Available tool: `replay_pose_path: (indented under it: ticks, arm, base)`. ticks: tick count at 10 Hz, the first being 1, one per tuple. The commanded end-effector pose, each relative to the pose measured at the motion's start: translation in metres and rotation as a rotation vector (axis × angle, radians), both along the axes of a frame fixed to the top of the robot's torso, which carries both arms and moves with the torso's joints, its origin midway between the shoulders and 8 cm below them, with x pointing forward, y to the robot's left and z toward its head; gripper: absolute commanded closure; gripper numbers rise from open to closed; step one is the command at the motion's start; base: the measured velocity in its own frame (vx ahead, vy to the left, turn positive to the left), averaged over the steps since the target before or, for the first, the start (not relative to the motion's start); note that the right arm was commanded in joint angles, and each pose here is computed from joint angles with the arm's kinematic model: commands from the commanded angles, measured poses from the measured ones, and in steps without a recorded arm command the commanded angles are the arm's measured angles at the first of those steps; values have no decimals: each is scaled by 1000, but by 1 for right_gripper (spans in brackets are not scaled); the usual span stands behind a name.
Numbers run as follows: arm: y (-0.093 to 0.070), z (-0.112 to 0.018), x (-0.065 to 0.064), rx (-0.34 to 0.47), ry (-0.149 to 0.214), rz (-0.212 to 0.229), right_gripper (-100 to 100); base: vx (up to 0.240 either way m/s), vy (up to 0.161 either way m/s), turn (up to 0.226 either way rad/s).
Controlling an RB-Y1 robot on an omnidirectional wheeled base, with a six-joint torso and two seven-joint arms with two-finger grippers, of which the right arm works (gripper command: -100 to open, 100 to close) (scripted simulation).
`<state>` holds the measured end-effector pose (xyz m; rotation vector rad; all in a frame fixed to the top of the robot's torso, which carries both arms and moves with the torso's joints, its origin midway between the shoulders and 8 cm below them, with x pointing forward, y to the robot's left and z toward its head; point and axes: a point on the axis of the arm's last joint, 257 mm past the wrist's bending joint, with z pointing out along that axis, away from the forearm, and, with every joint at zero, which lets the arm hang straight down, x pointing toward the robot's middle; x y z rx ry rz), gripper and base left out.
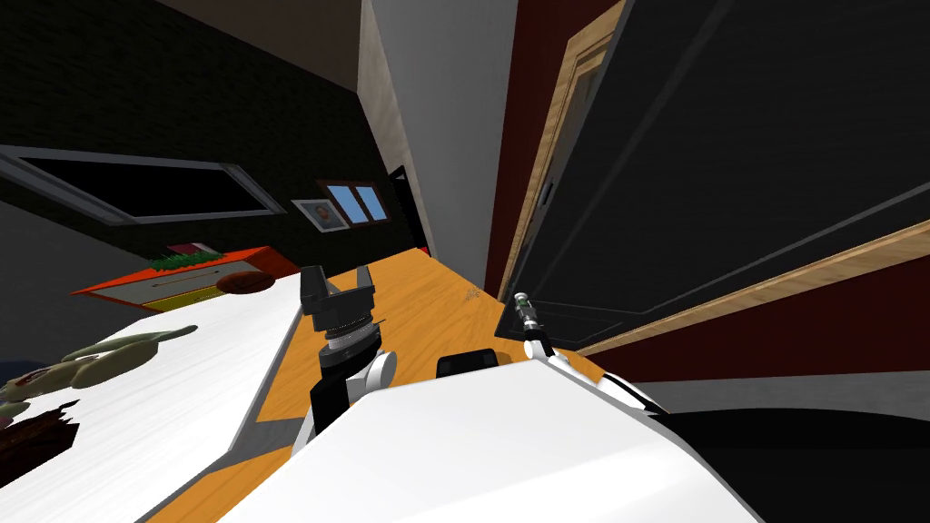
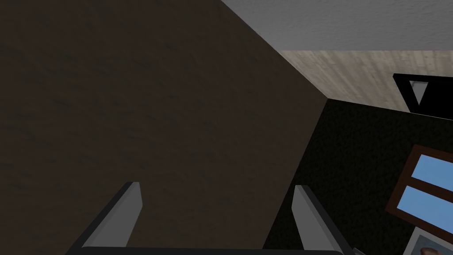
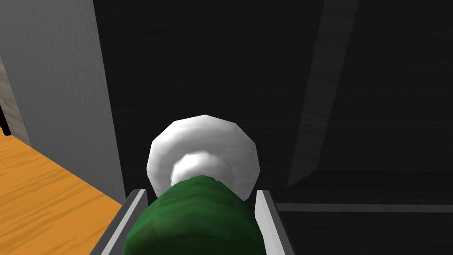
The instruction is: Pull the door open
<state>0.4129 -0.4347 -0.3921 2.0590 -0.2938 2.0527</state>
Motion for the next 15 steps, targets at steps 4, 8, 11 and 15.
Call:
replay_pose_path:
  ticks: [4,8,11,15]
  arm:
    - [3,-2,-3,2,3,21,100]
    - [10,0,-9,5,-3,77,100]
    - [16,0,-15,9,-4,120,100]
    - [19,-2,-24,10,3,156,100]
  base:
    - [-39,-6,20]
    - [-223,-18,105]
    - [-195,-34,90]
    - [-165,-26,75]
